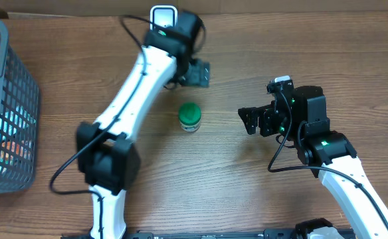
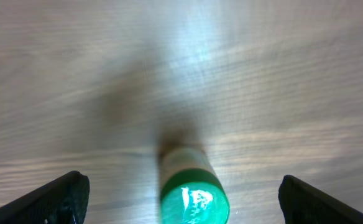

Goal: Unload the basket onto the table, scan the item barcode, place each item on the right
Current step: 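Carry the jar out and set it upright on the table centre, then reach the left gripper into the basket and grasp the mint-green packet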

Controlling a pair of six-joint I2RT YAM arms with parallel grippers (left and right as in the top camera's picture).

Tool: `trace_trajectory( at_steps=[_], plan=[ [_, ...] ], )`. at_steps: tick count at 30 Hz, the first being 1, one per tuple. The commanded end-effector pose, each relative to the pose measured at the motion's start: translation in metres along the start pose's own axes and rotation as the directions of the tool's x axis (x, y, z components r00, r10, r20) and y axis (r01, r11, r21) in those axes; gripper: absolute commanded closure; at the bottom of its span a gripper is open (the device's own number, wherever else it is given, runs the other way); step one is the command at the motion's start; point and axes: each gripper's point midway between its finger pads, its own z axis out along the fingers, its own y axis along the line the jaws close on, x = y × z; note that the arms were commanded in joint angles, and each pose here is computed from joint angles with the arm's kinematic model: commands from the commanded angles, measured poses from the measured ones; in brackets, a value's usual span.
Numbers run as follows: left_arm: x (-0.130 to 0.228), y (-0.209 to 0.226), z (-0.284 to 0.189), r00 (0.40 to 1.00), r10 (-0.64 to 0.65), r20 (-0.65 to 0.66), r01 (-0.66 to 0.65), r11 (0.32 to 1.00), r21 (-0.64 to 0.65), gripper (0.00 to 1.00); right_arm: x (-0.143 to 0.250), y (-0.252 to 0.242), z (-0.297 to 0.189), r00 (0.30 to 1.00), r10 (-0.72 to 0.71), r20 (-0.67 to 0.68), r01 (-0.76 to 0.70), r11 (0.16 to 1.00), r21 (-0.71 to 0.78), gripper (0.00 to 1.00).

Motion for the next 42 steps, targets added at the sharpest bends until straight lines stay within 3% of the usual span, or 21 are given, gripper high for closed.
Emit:
trace_trajectory(
  at_steps=[1,6,10,16,24,31,36,42],
  plan=[
    [-0.049,0.063,-0.152,0.934,-0.136,0.331,0.122,0.991,0.061,0.01,-0.011,0.003,-0.004,1.000,-0.001,0.025,0.001,1.000,-0.010,0.00],
    [-0.039,0.154,-0.246,0.819,-0.271,0.506,0.284,0.957,0.052,0.01,-0.011,0.003,-0.004,1.000,-0.001,0.024,0.001,1.000,-0.010,0.00],
    [-0.011,0.234,-0.287,0.712,-0.396,0.580,0.468,0.883,0.029,0.01,-0.011,0.003,-0.004,1.000,-0.001,0.024,0.001,1.000,-0.010,0.00],
    [0.043,0.338,-0.294,0.588,-0.574,0.570,0.710,0.704,-0.023,0.00,-0.011,0.003,-0.004,1.000,-0.001,0.024,0.001,1.000,-0.010,0.00],
    [0.099,0.443,-0.276,0.433,-0.689,0.582,0.865,0.499,-0.053,0.00,-0.011,0.003,-0.004,1.000,-0.001,0.024,0.001,1.000,-0.010,0.00],
    [0.125,0.493,-0.212,0.422,-0.733,0.534,0.875,0.483,-0.029,0.00,-0.011,0.003,-0.004,1.000,-0.001,0.025,0.002,1.000,-0.010,0.00],
    [0.131,0.515,-0.164,0.482,-0.695,0.533,0.845,0.531,-0.071,0.00,-0.011,0.003,-0.004,1.000,-0.001,0.024,0.001,1.000,-0.010,0.00],
    [0.132,0.534,-0.118,0.505,-0.687,0.523,0.833,0.547,-0.085,0.00,-0.009,0.003,-0.004,1.000,0.001,0.017,-0.001,1.000,-0.009,0.00]
  ],
)
